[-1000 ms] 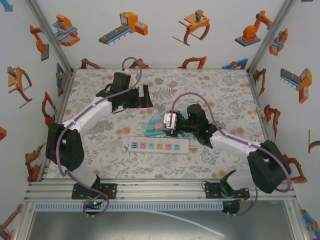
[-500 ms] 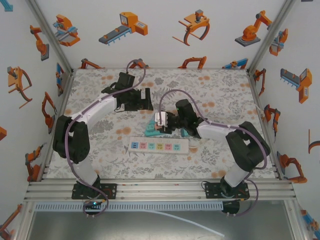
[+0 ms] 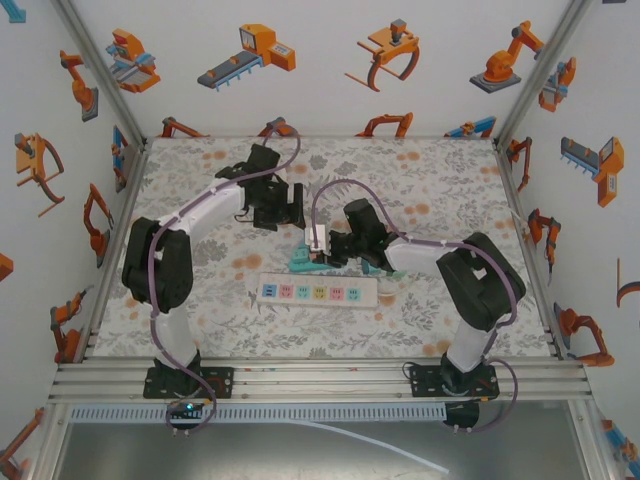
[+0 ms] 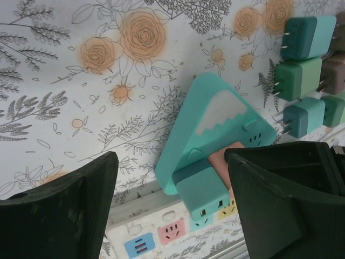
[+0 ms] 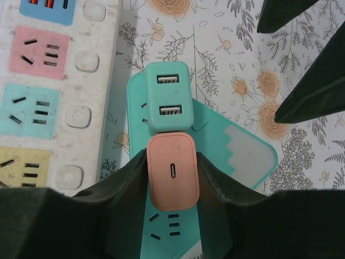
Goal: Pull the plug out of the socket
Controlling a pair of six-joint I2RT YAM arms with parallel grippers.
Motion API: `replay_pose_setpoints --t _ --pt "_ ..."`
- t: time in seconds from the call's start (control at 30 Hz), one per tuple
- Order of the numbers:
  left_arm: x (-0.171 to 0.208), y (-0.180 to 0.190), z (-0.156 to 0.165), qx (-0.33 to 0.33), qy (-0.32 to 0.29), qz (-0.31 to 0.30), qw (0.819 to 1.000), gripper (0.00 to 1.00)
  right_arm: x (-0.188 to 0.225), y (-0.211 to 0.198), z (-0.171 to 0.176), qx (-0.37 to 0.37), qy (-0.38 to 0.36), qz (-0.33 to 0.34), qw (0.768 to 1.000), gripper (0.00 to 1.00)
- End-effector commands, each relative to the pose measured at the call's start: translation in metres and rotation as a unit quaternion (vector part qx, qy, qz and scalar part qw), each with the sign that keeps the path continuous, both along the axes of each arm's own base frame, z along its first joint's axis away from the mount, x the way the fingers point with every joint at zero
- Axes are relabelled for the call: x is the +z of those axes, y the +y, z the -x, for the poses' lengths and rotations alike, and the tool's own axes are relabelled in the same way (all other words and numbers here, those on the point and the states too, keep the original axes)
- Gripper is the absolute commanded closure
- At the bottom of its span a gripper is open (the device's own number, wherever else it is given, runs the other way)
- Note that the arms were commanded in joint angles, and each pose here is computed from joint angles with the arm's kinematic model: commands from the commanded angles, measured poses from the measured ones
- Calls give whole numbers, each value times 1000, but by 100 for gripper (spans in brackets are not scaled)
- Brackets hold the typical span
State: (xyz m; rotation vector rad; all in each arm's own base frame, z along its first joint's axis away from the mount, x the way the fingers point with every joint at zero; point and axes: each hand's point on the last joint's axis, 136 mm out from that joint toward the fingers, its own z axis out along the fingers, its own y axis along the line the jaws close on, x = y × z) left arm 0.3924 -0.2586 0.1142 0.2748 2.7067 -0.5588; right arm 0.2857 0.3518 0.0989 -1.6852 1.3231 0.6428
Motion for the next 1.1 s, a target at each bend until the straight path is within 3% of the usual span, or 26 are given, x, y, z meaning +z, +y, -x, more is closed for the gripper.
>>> replay_pose_setpoints --t 0.0,0.27,0.5,0.97,1.07 --pt "-9 -12 13 -30 25 -8 999 24 11 6 1 16 -4 -11 1000 65" --pt "-39 -30 28 -47 72 -5 996 27 15 7 3 21 -1 -13 1000 69" --pt "-53 -29 34 -56 62 -60 995 36 14 5 -1 14 -6 -10 1000 69" --pt "-72 -23 36 -49 74 -96 991 40 49 9 -18 4 3 -69 998 70" --pt "-78 -23 37 -47 80 -99 991 40 52 9 -24 -5 6 -69 998 76"
